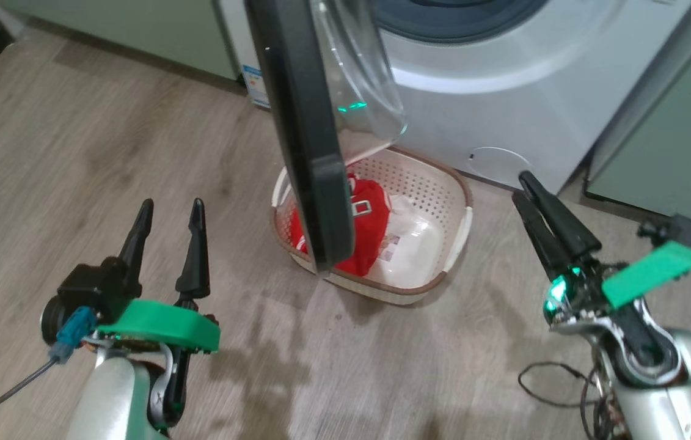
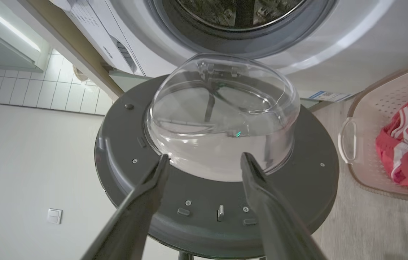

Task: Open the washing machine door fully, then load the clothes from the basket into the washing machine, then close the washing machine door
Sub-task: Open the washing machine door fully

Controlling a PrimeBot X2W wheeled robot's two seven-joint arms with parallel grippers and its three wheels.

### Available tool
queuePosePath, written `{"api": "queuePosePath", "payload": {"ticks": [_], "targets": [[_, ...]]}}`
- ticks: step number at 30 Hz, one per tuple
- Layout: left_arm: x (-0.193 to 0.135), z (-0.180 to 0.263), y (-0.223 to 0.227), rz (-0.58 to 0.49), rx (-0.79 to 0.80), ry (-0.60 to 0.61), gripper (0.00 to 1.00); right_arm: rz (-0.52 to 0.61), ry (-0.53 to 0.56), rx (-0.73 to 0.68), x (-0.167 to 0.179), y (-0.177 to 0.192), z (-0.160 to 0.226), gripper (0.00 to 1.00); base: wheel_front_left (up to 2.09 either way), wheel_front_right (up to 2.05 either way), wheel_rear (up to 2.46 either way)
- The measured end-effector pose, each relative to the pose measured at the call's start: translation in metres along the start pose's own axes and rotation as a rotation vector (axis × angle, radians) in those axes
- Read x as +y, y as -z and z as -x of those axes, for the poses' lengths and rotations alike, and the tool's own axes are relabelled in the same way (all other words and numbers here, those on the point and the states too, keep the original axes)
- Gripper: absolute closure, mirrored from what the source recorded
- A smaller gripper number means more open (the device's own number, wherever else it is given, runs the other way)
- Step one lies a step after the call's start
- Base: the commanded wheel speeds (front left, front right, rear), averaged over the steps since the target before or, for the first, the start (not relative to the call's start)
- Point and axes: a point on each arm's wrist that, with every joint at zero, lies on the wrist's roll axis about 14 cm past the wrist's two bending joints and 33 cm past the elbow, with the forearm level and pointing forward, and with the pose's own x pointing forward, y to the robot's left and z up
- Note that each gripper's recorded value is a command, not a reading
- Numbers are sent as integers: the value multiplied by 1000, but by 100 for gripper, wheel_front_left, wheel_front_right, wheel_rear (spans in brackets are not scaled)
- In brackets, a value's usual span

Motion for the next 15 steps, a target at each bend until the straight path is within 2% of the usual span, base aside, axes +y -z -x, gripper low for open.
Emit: {"api": "queuePosePath", "payload": {"ticks": [9,15], "targets": [[-11,-4,9,3,23,34,0,129,77,-170,-15,-16,39,0,0,0,0],[-14,-7,13,-3,32,46,0,356,86,-286,-3,-37,44,0,0,0,0]]}}
